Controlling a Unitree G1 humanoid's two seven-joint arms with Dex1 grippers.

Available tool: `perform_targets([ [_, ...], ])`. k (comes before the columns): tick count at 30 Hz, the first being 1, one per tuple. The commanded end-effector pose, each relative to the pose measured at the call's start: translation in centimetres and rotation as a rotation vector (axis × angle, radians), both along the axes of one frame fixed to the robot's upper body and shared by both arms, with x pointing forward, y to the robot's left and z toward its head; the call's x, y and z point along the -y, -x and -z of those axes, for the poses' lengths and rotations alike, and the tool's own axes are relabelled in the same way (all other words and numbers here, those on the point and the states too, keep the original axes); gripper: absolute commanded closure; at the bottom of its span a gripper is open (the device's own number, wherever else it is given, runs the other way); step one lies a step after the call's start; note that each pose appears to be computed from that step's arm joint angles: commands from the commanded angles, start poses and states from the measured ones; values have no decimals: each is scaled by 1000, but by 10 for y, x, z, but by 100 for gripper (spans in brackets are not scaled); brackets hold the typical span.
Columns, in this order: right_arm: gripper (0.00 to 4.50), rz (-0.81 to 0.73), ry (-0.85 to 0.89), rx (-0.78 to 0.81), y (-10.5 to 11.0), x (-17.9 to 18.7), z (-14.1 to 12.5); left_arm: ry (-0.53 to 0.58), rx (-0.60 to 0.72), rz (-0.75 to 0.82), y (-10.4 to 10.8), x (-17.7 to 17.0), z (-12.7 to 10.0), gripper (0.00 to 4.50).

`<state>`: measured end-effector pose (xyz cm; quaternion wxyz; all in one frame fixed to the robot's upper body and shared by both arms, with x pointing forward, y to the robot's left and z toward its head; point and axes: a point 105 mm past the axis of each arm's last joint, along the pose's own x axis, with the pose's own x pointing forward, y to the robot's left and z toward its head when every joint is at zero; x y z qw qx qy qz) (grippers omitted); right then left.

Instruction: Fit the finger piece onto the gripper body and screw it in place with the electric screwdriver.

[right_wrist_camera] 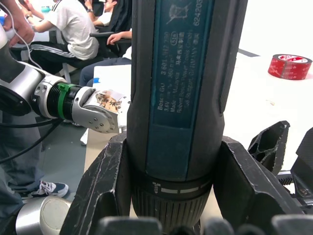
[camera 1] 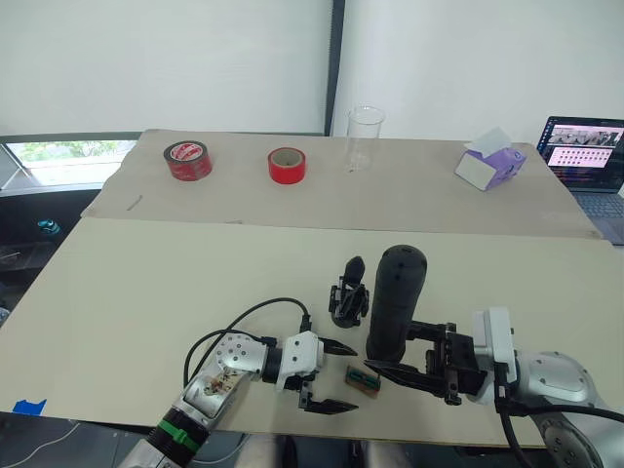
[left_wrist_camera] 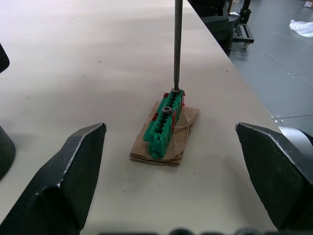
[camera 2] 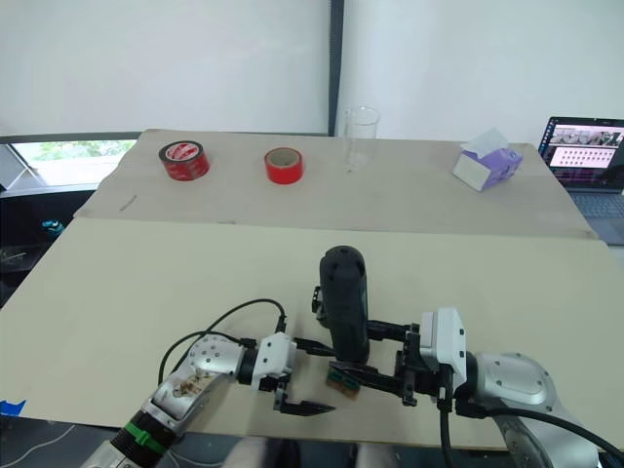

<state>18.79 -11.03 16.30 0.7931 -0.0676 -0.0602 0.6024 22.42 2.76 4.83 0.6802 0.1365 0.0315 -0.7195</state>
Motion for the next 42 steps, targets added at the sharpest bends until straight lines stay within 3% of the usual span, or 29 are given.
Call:
perform_targets([
  [1,259,-16,-16,37,4,-1,-5,-51,-55,-34,1,-8,16,0],
  [19,259,-6,-46,55,6,1,-18,3,-71,-52,-5,-19,10,0],
  [24,259,6,-60,70,6,1,-25,137,-91,-103,-11,-26,-15,0],
  [32,259,26,-80,85,6,2,-37,194,-61,-51,-9,-45,-36,0],
  [42,259,72,-112,109,1,8,-56,294,-30,-2,-7,-45,-76,0],
])
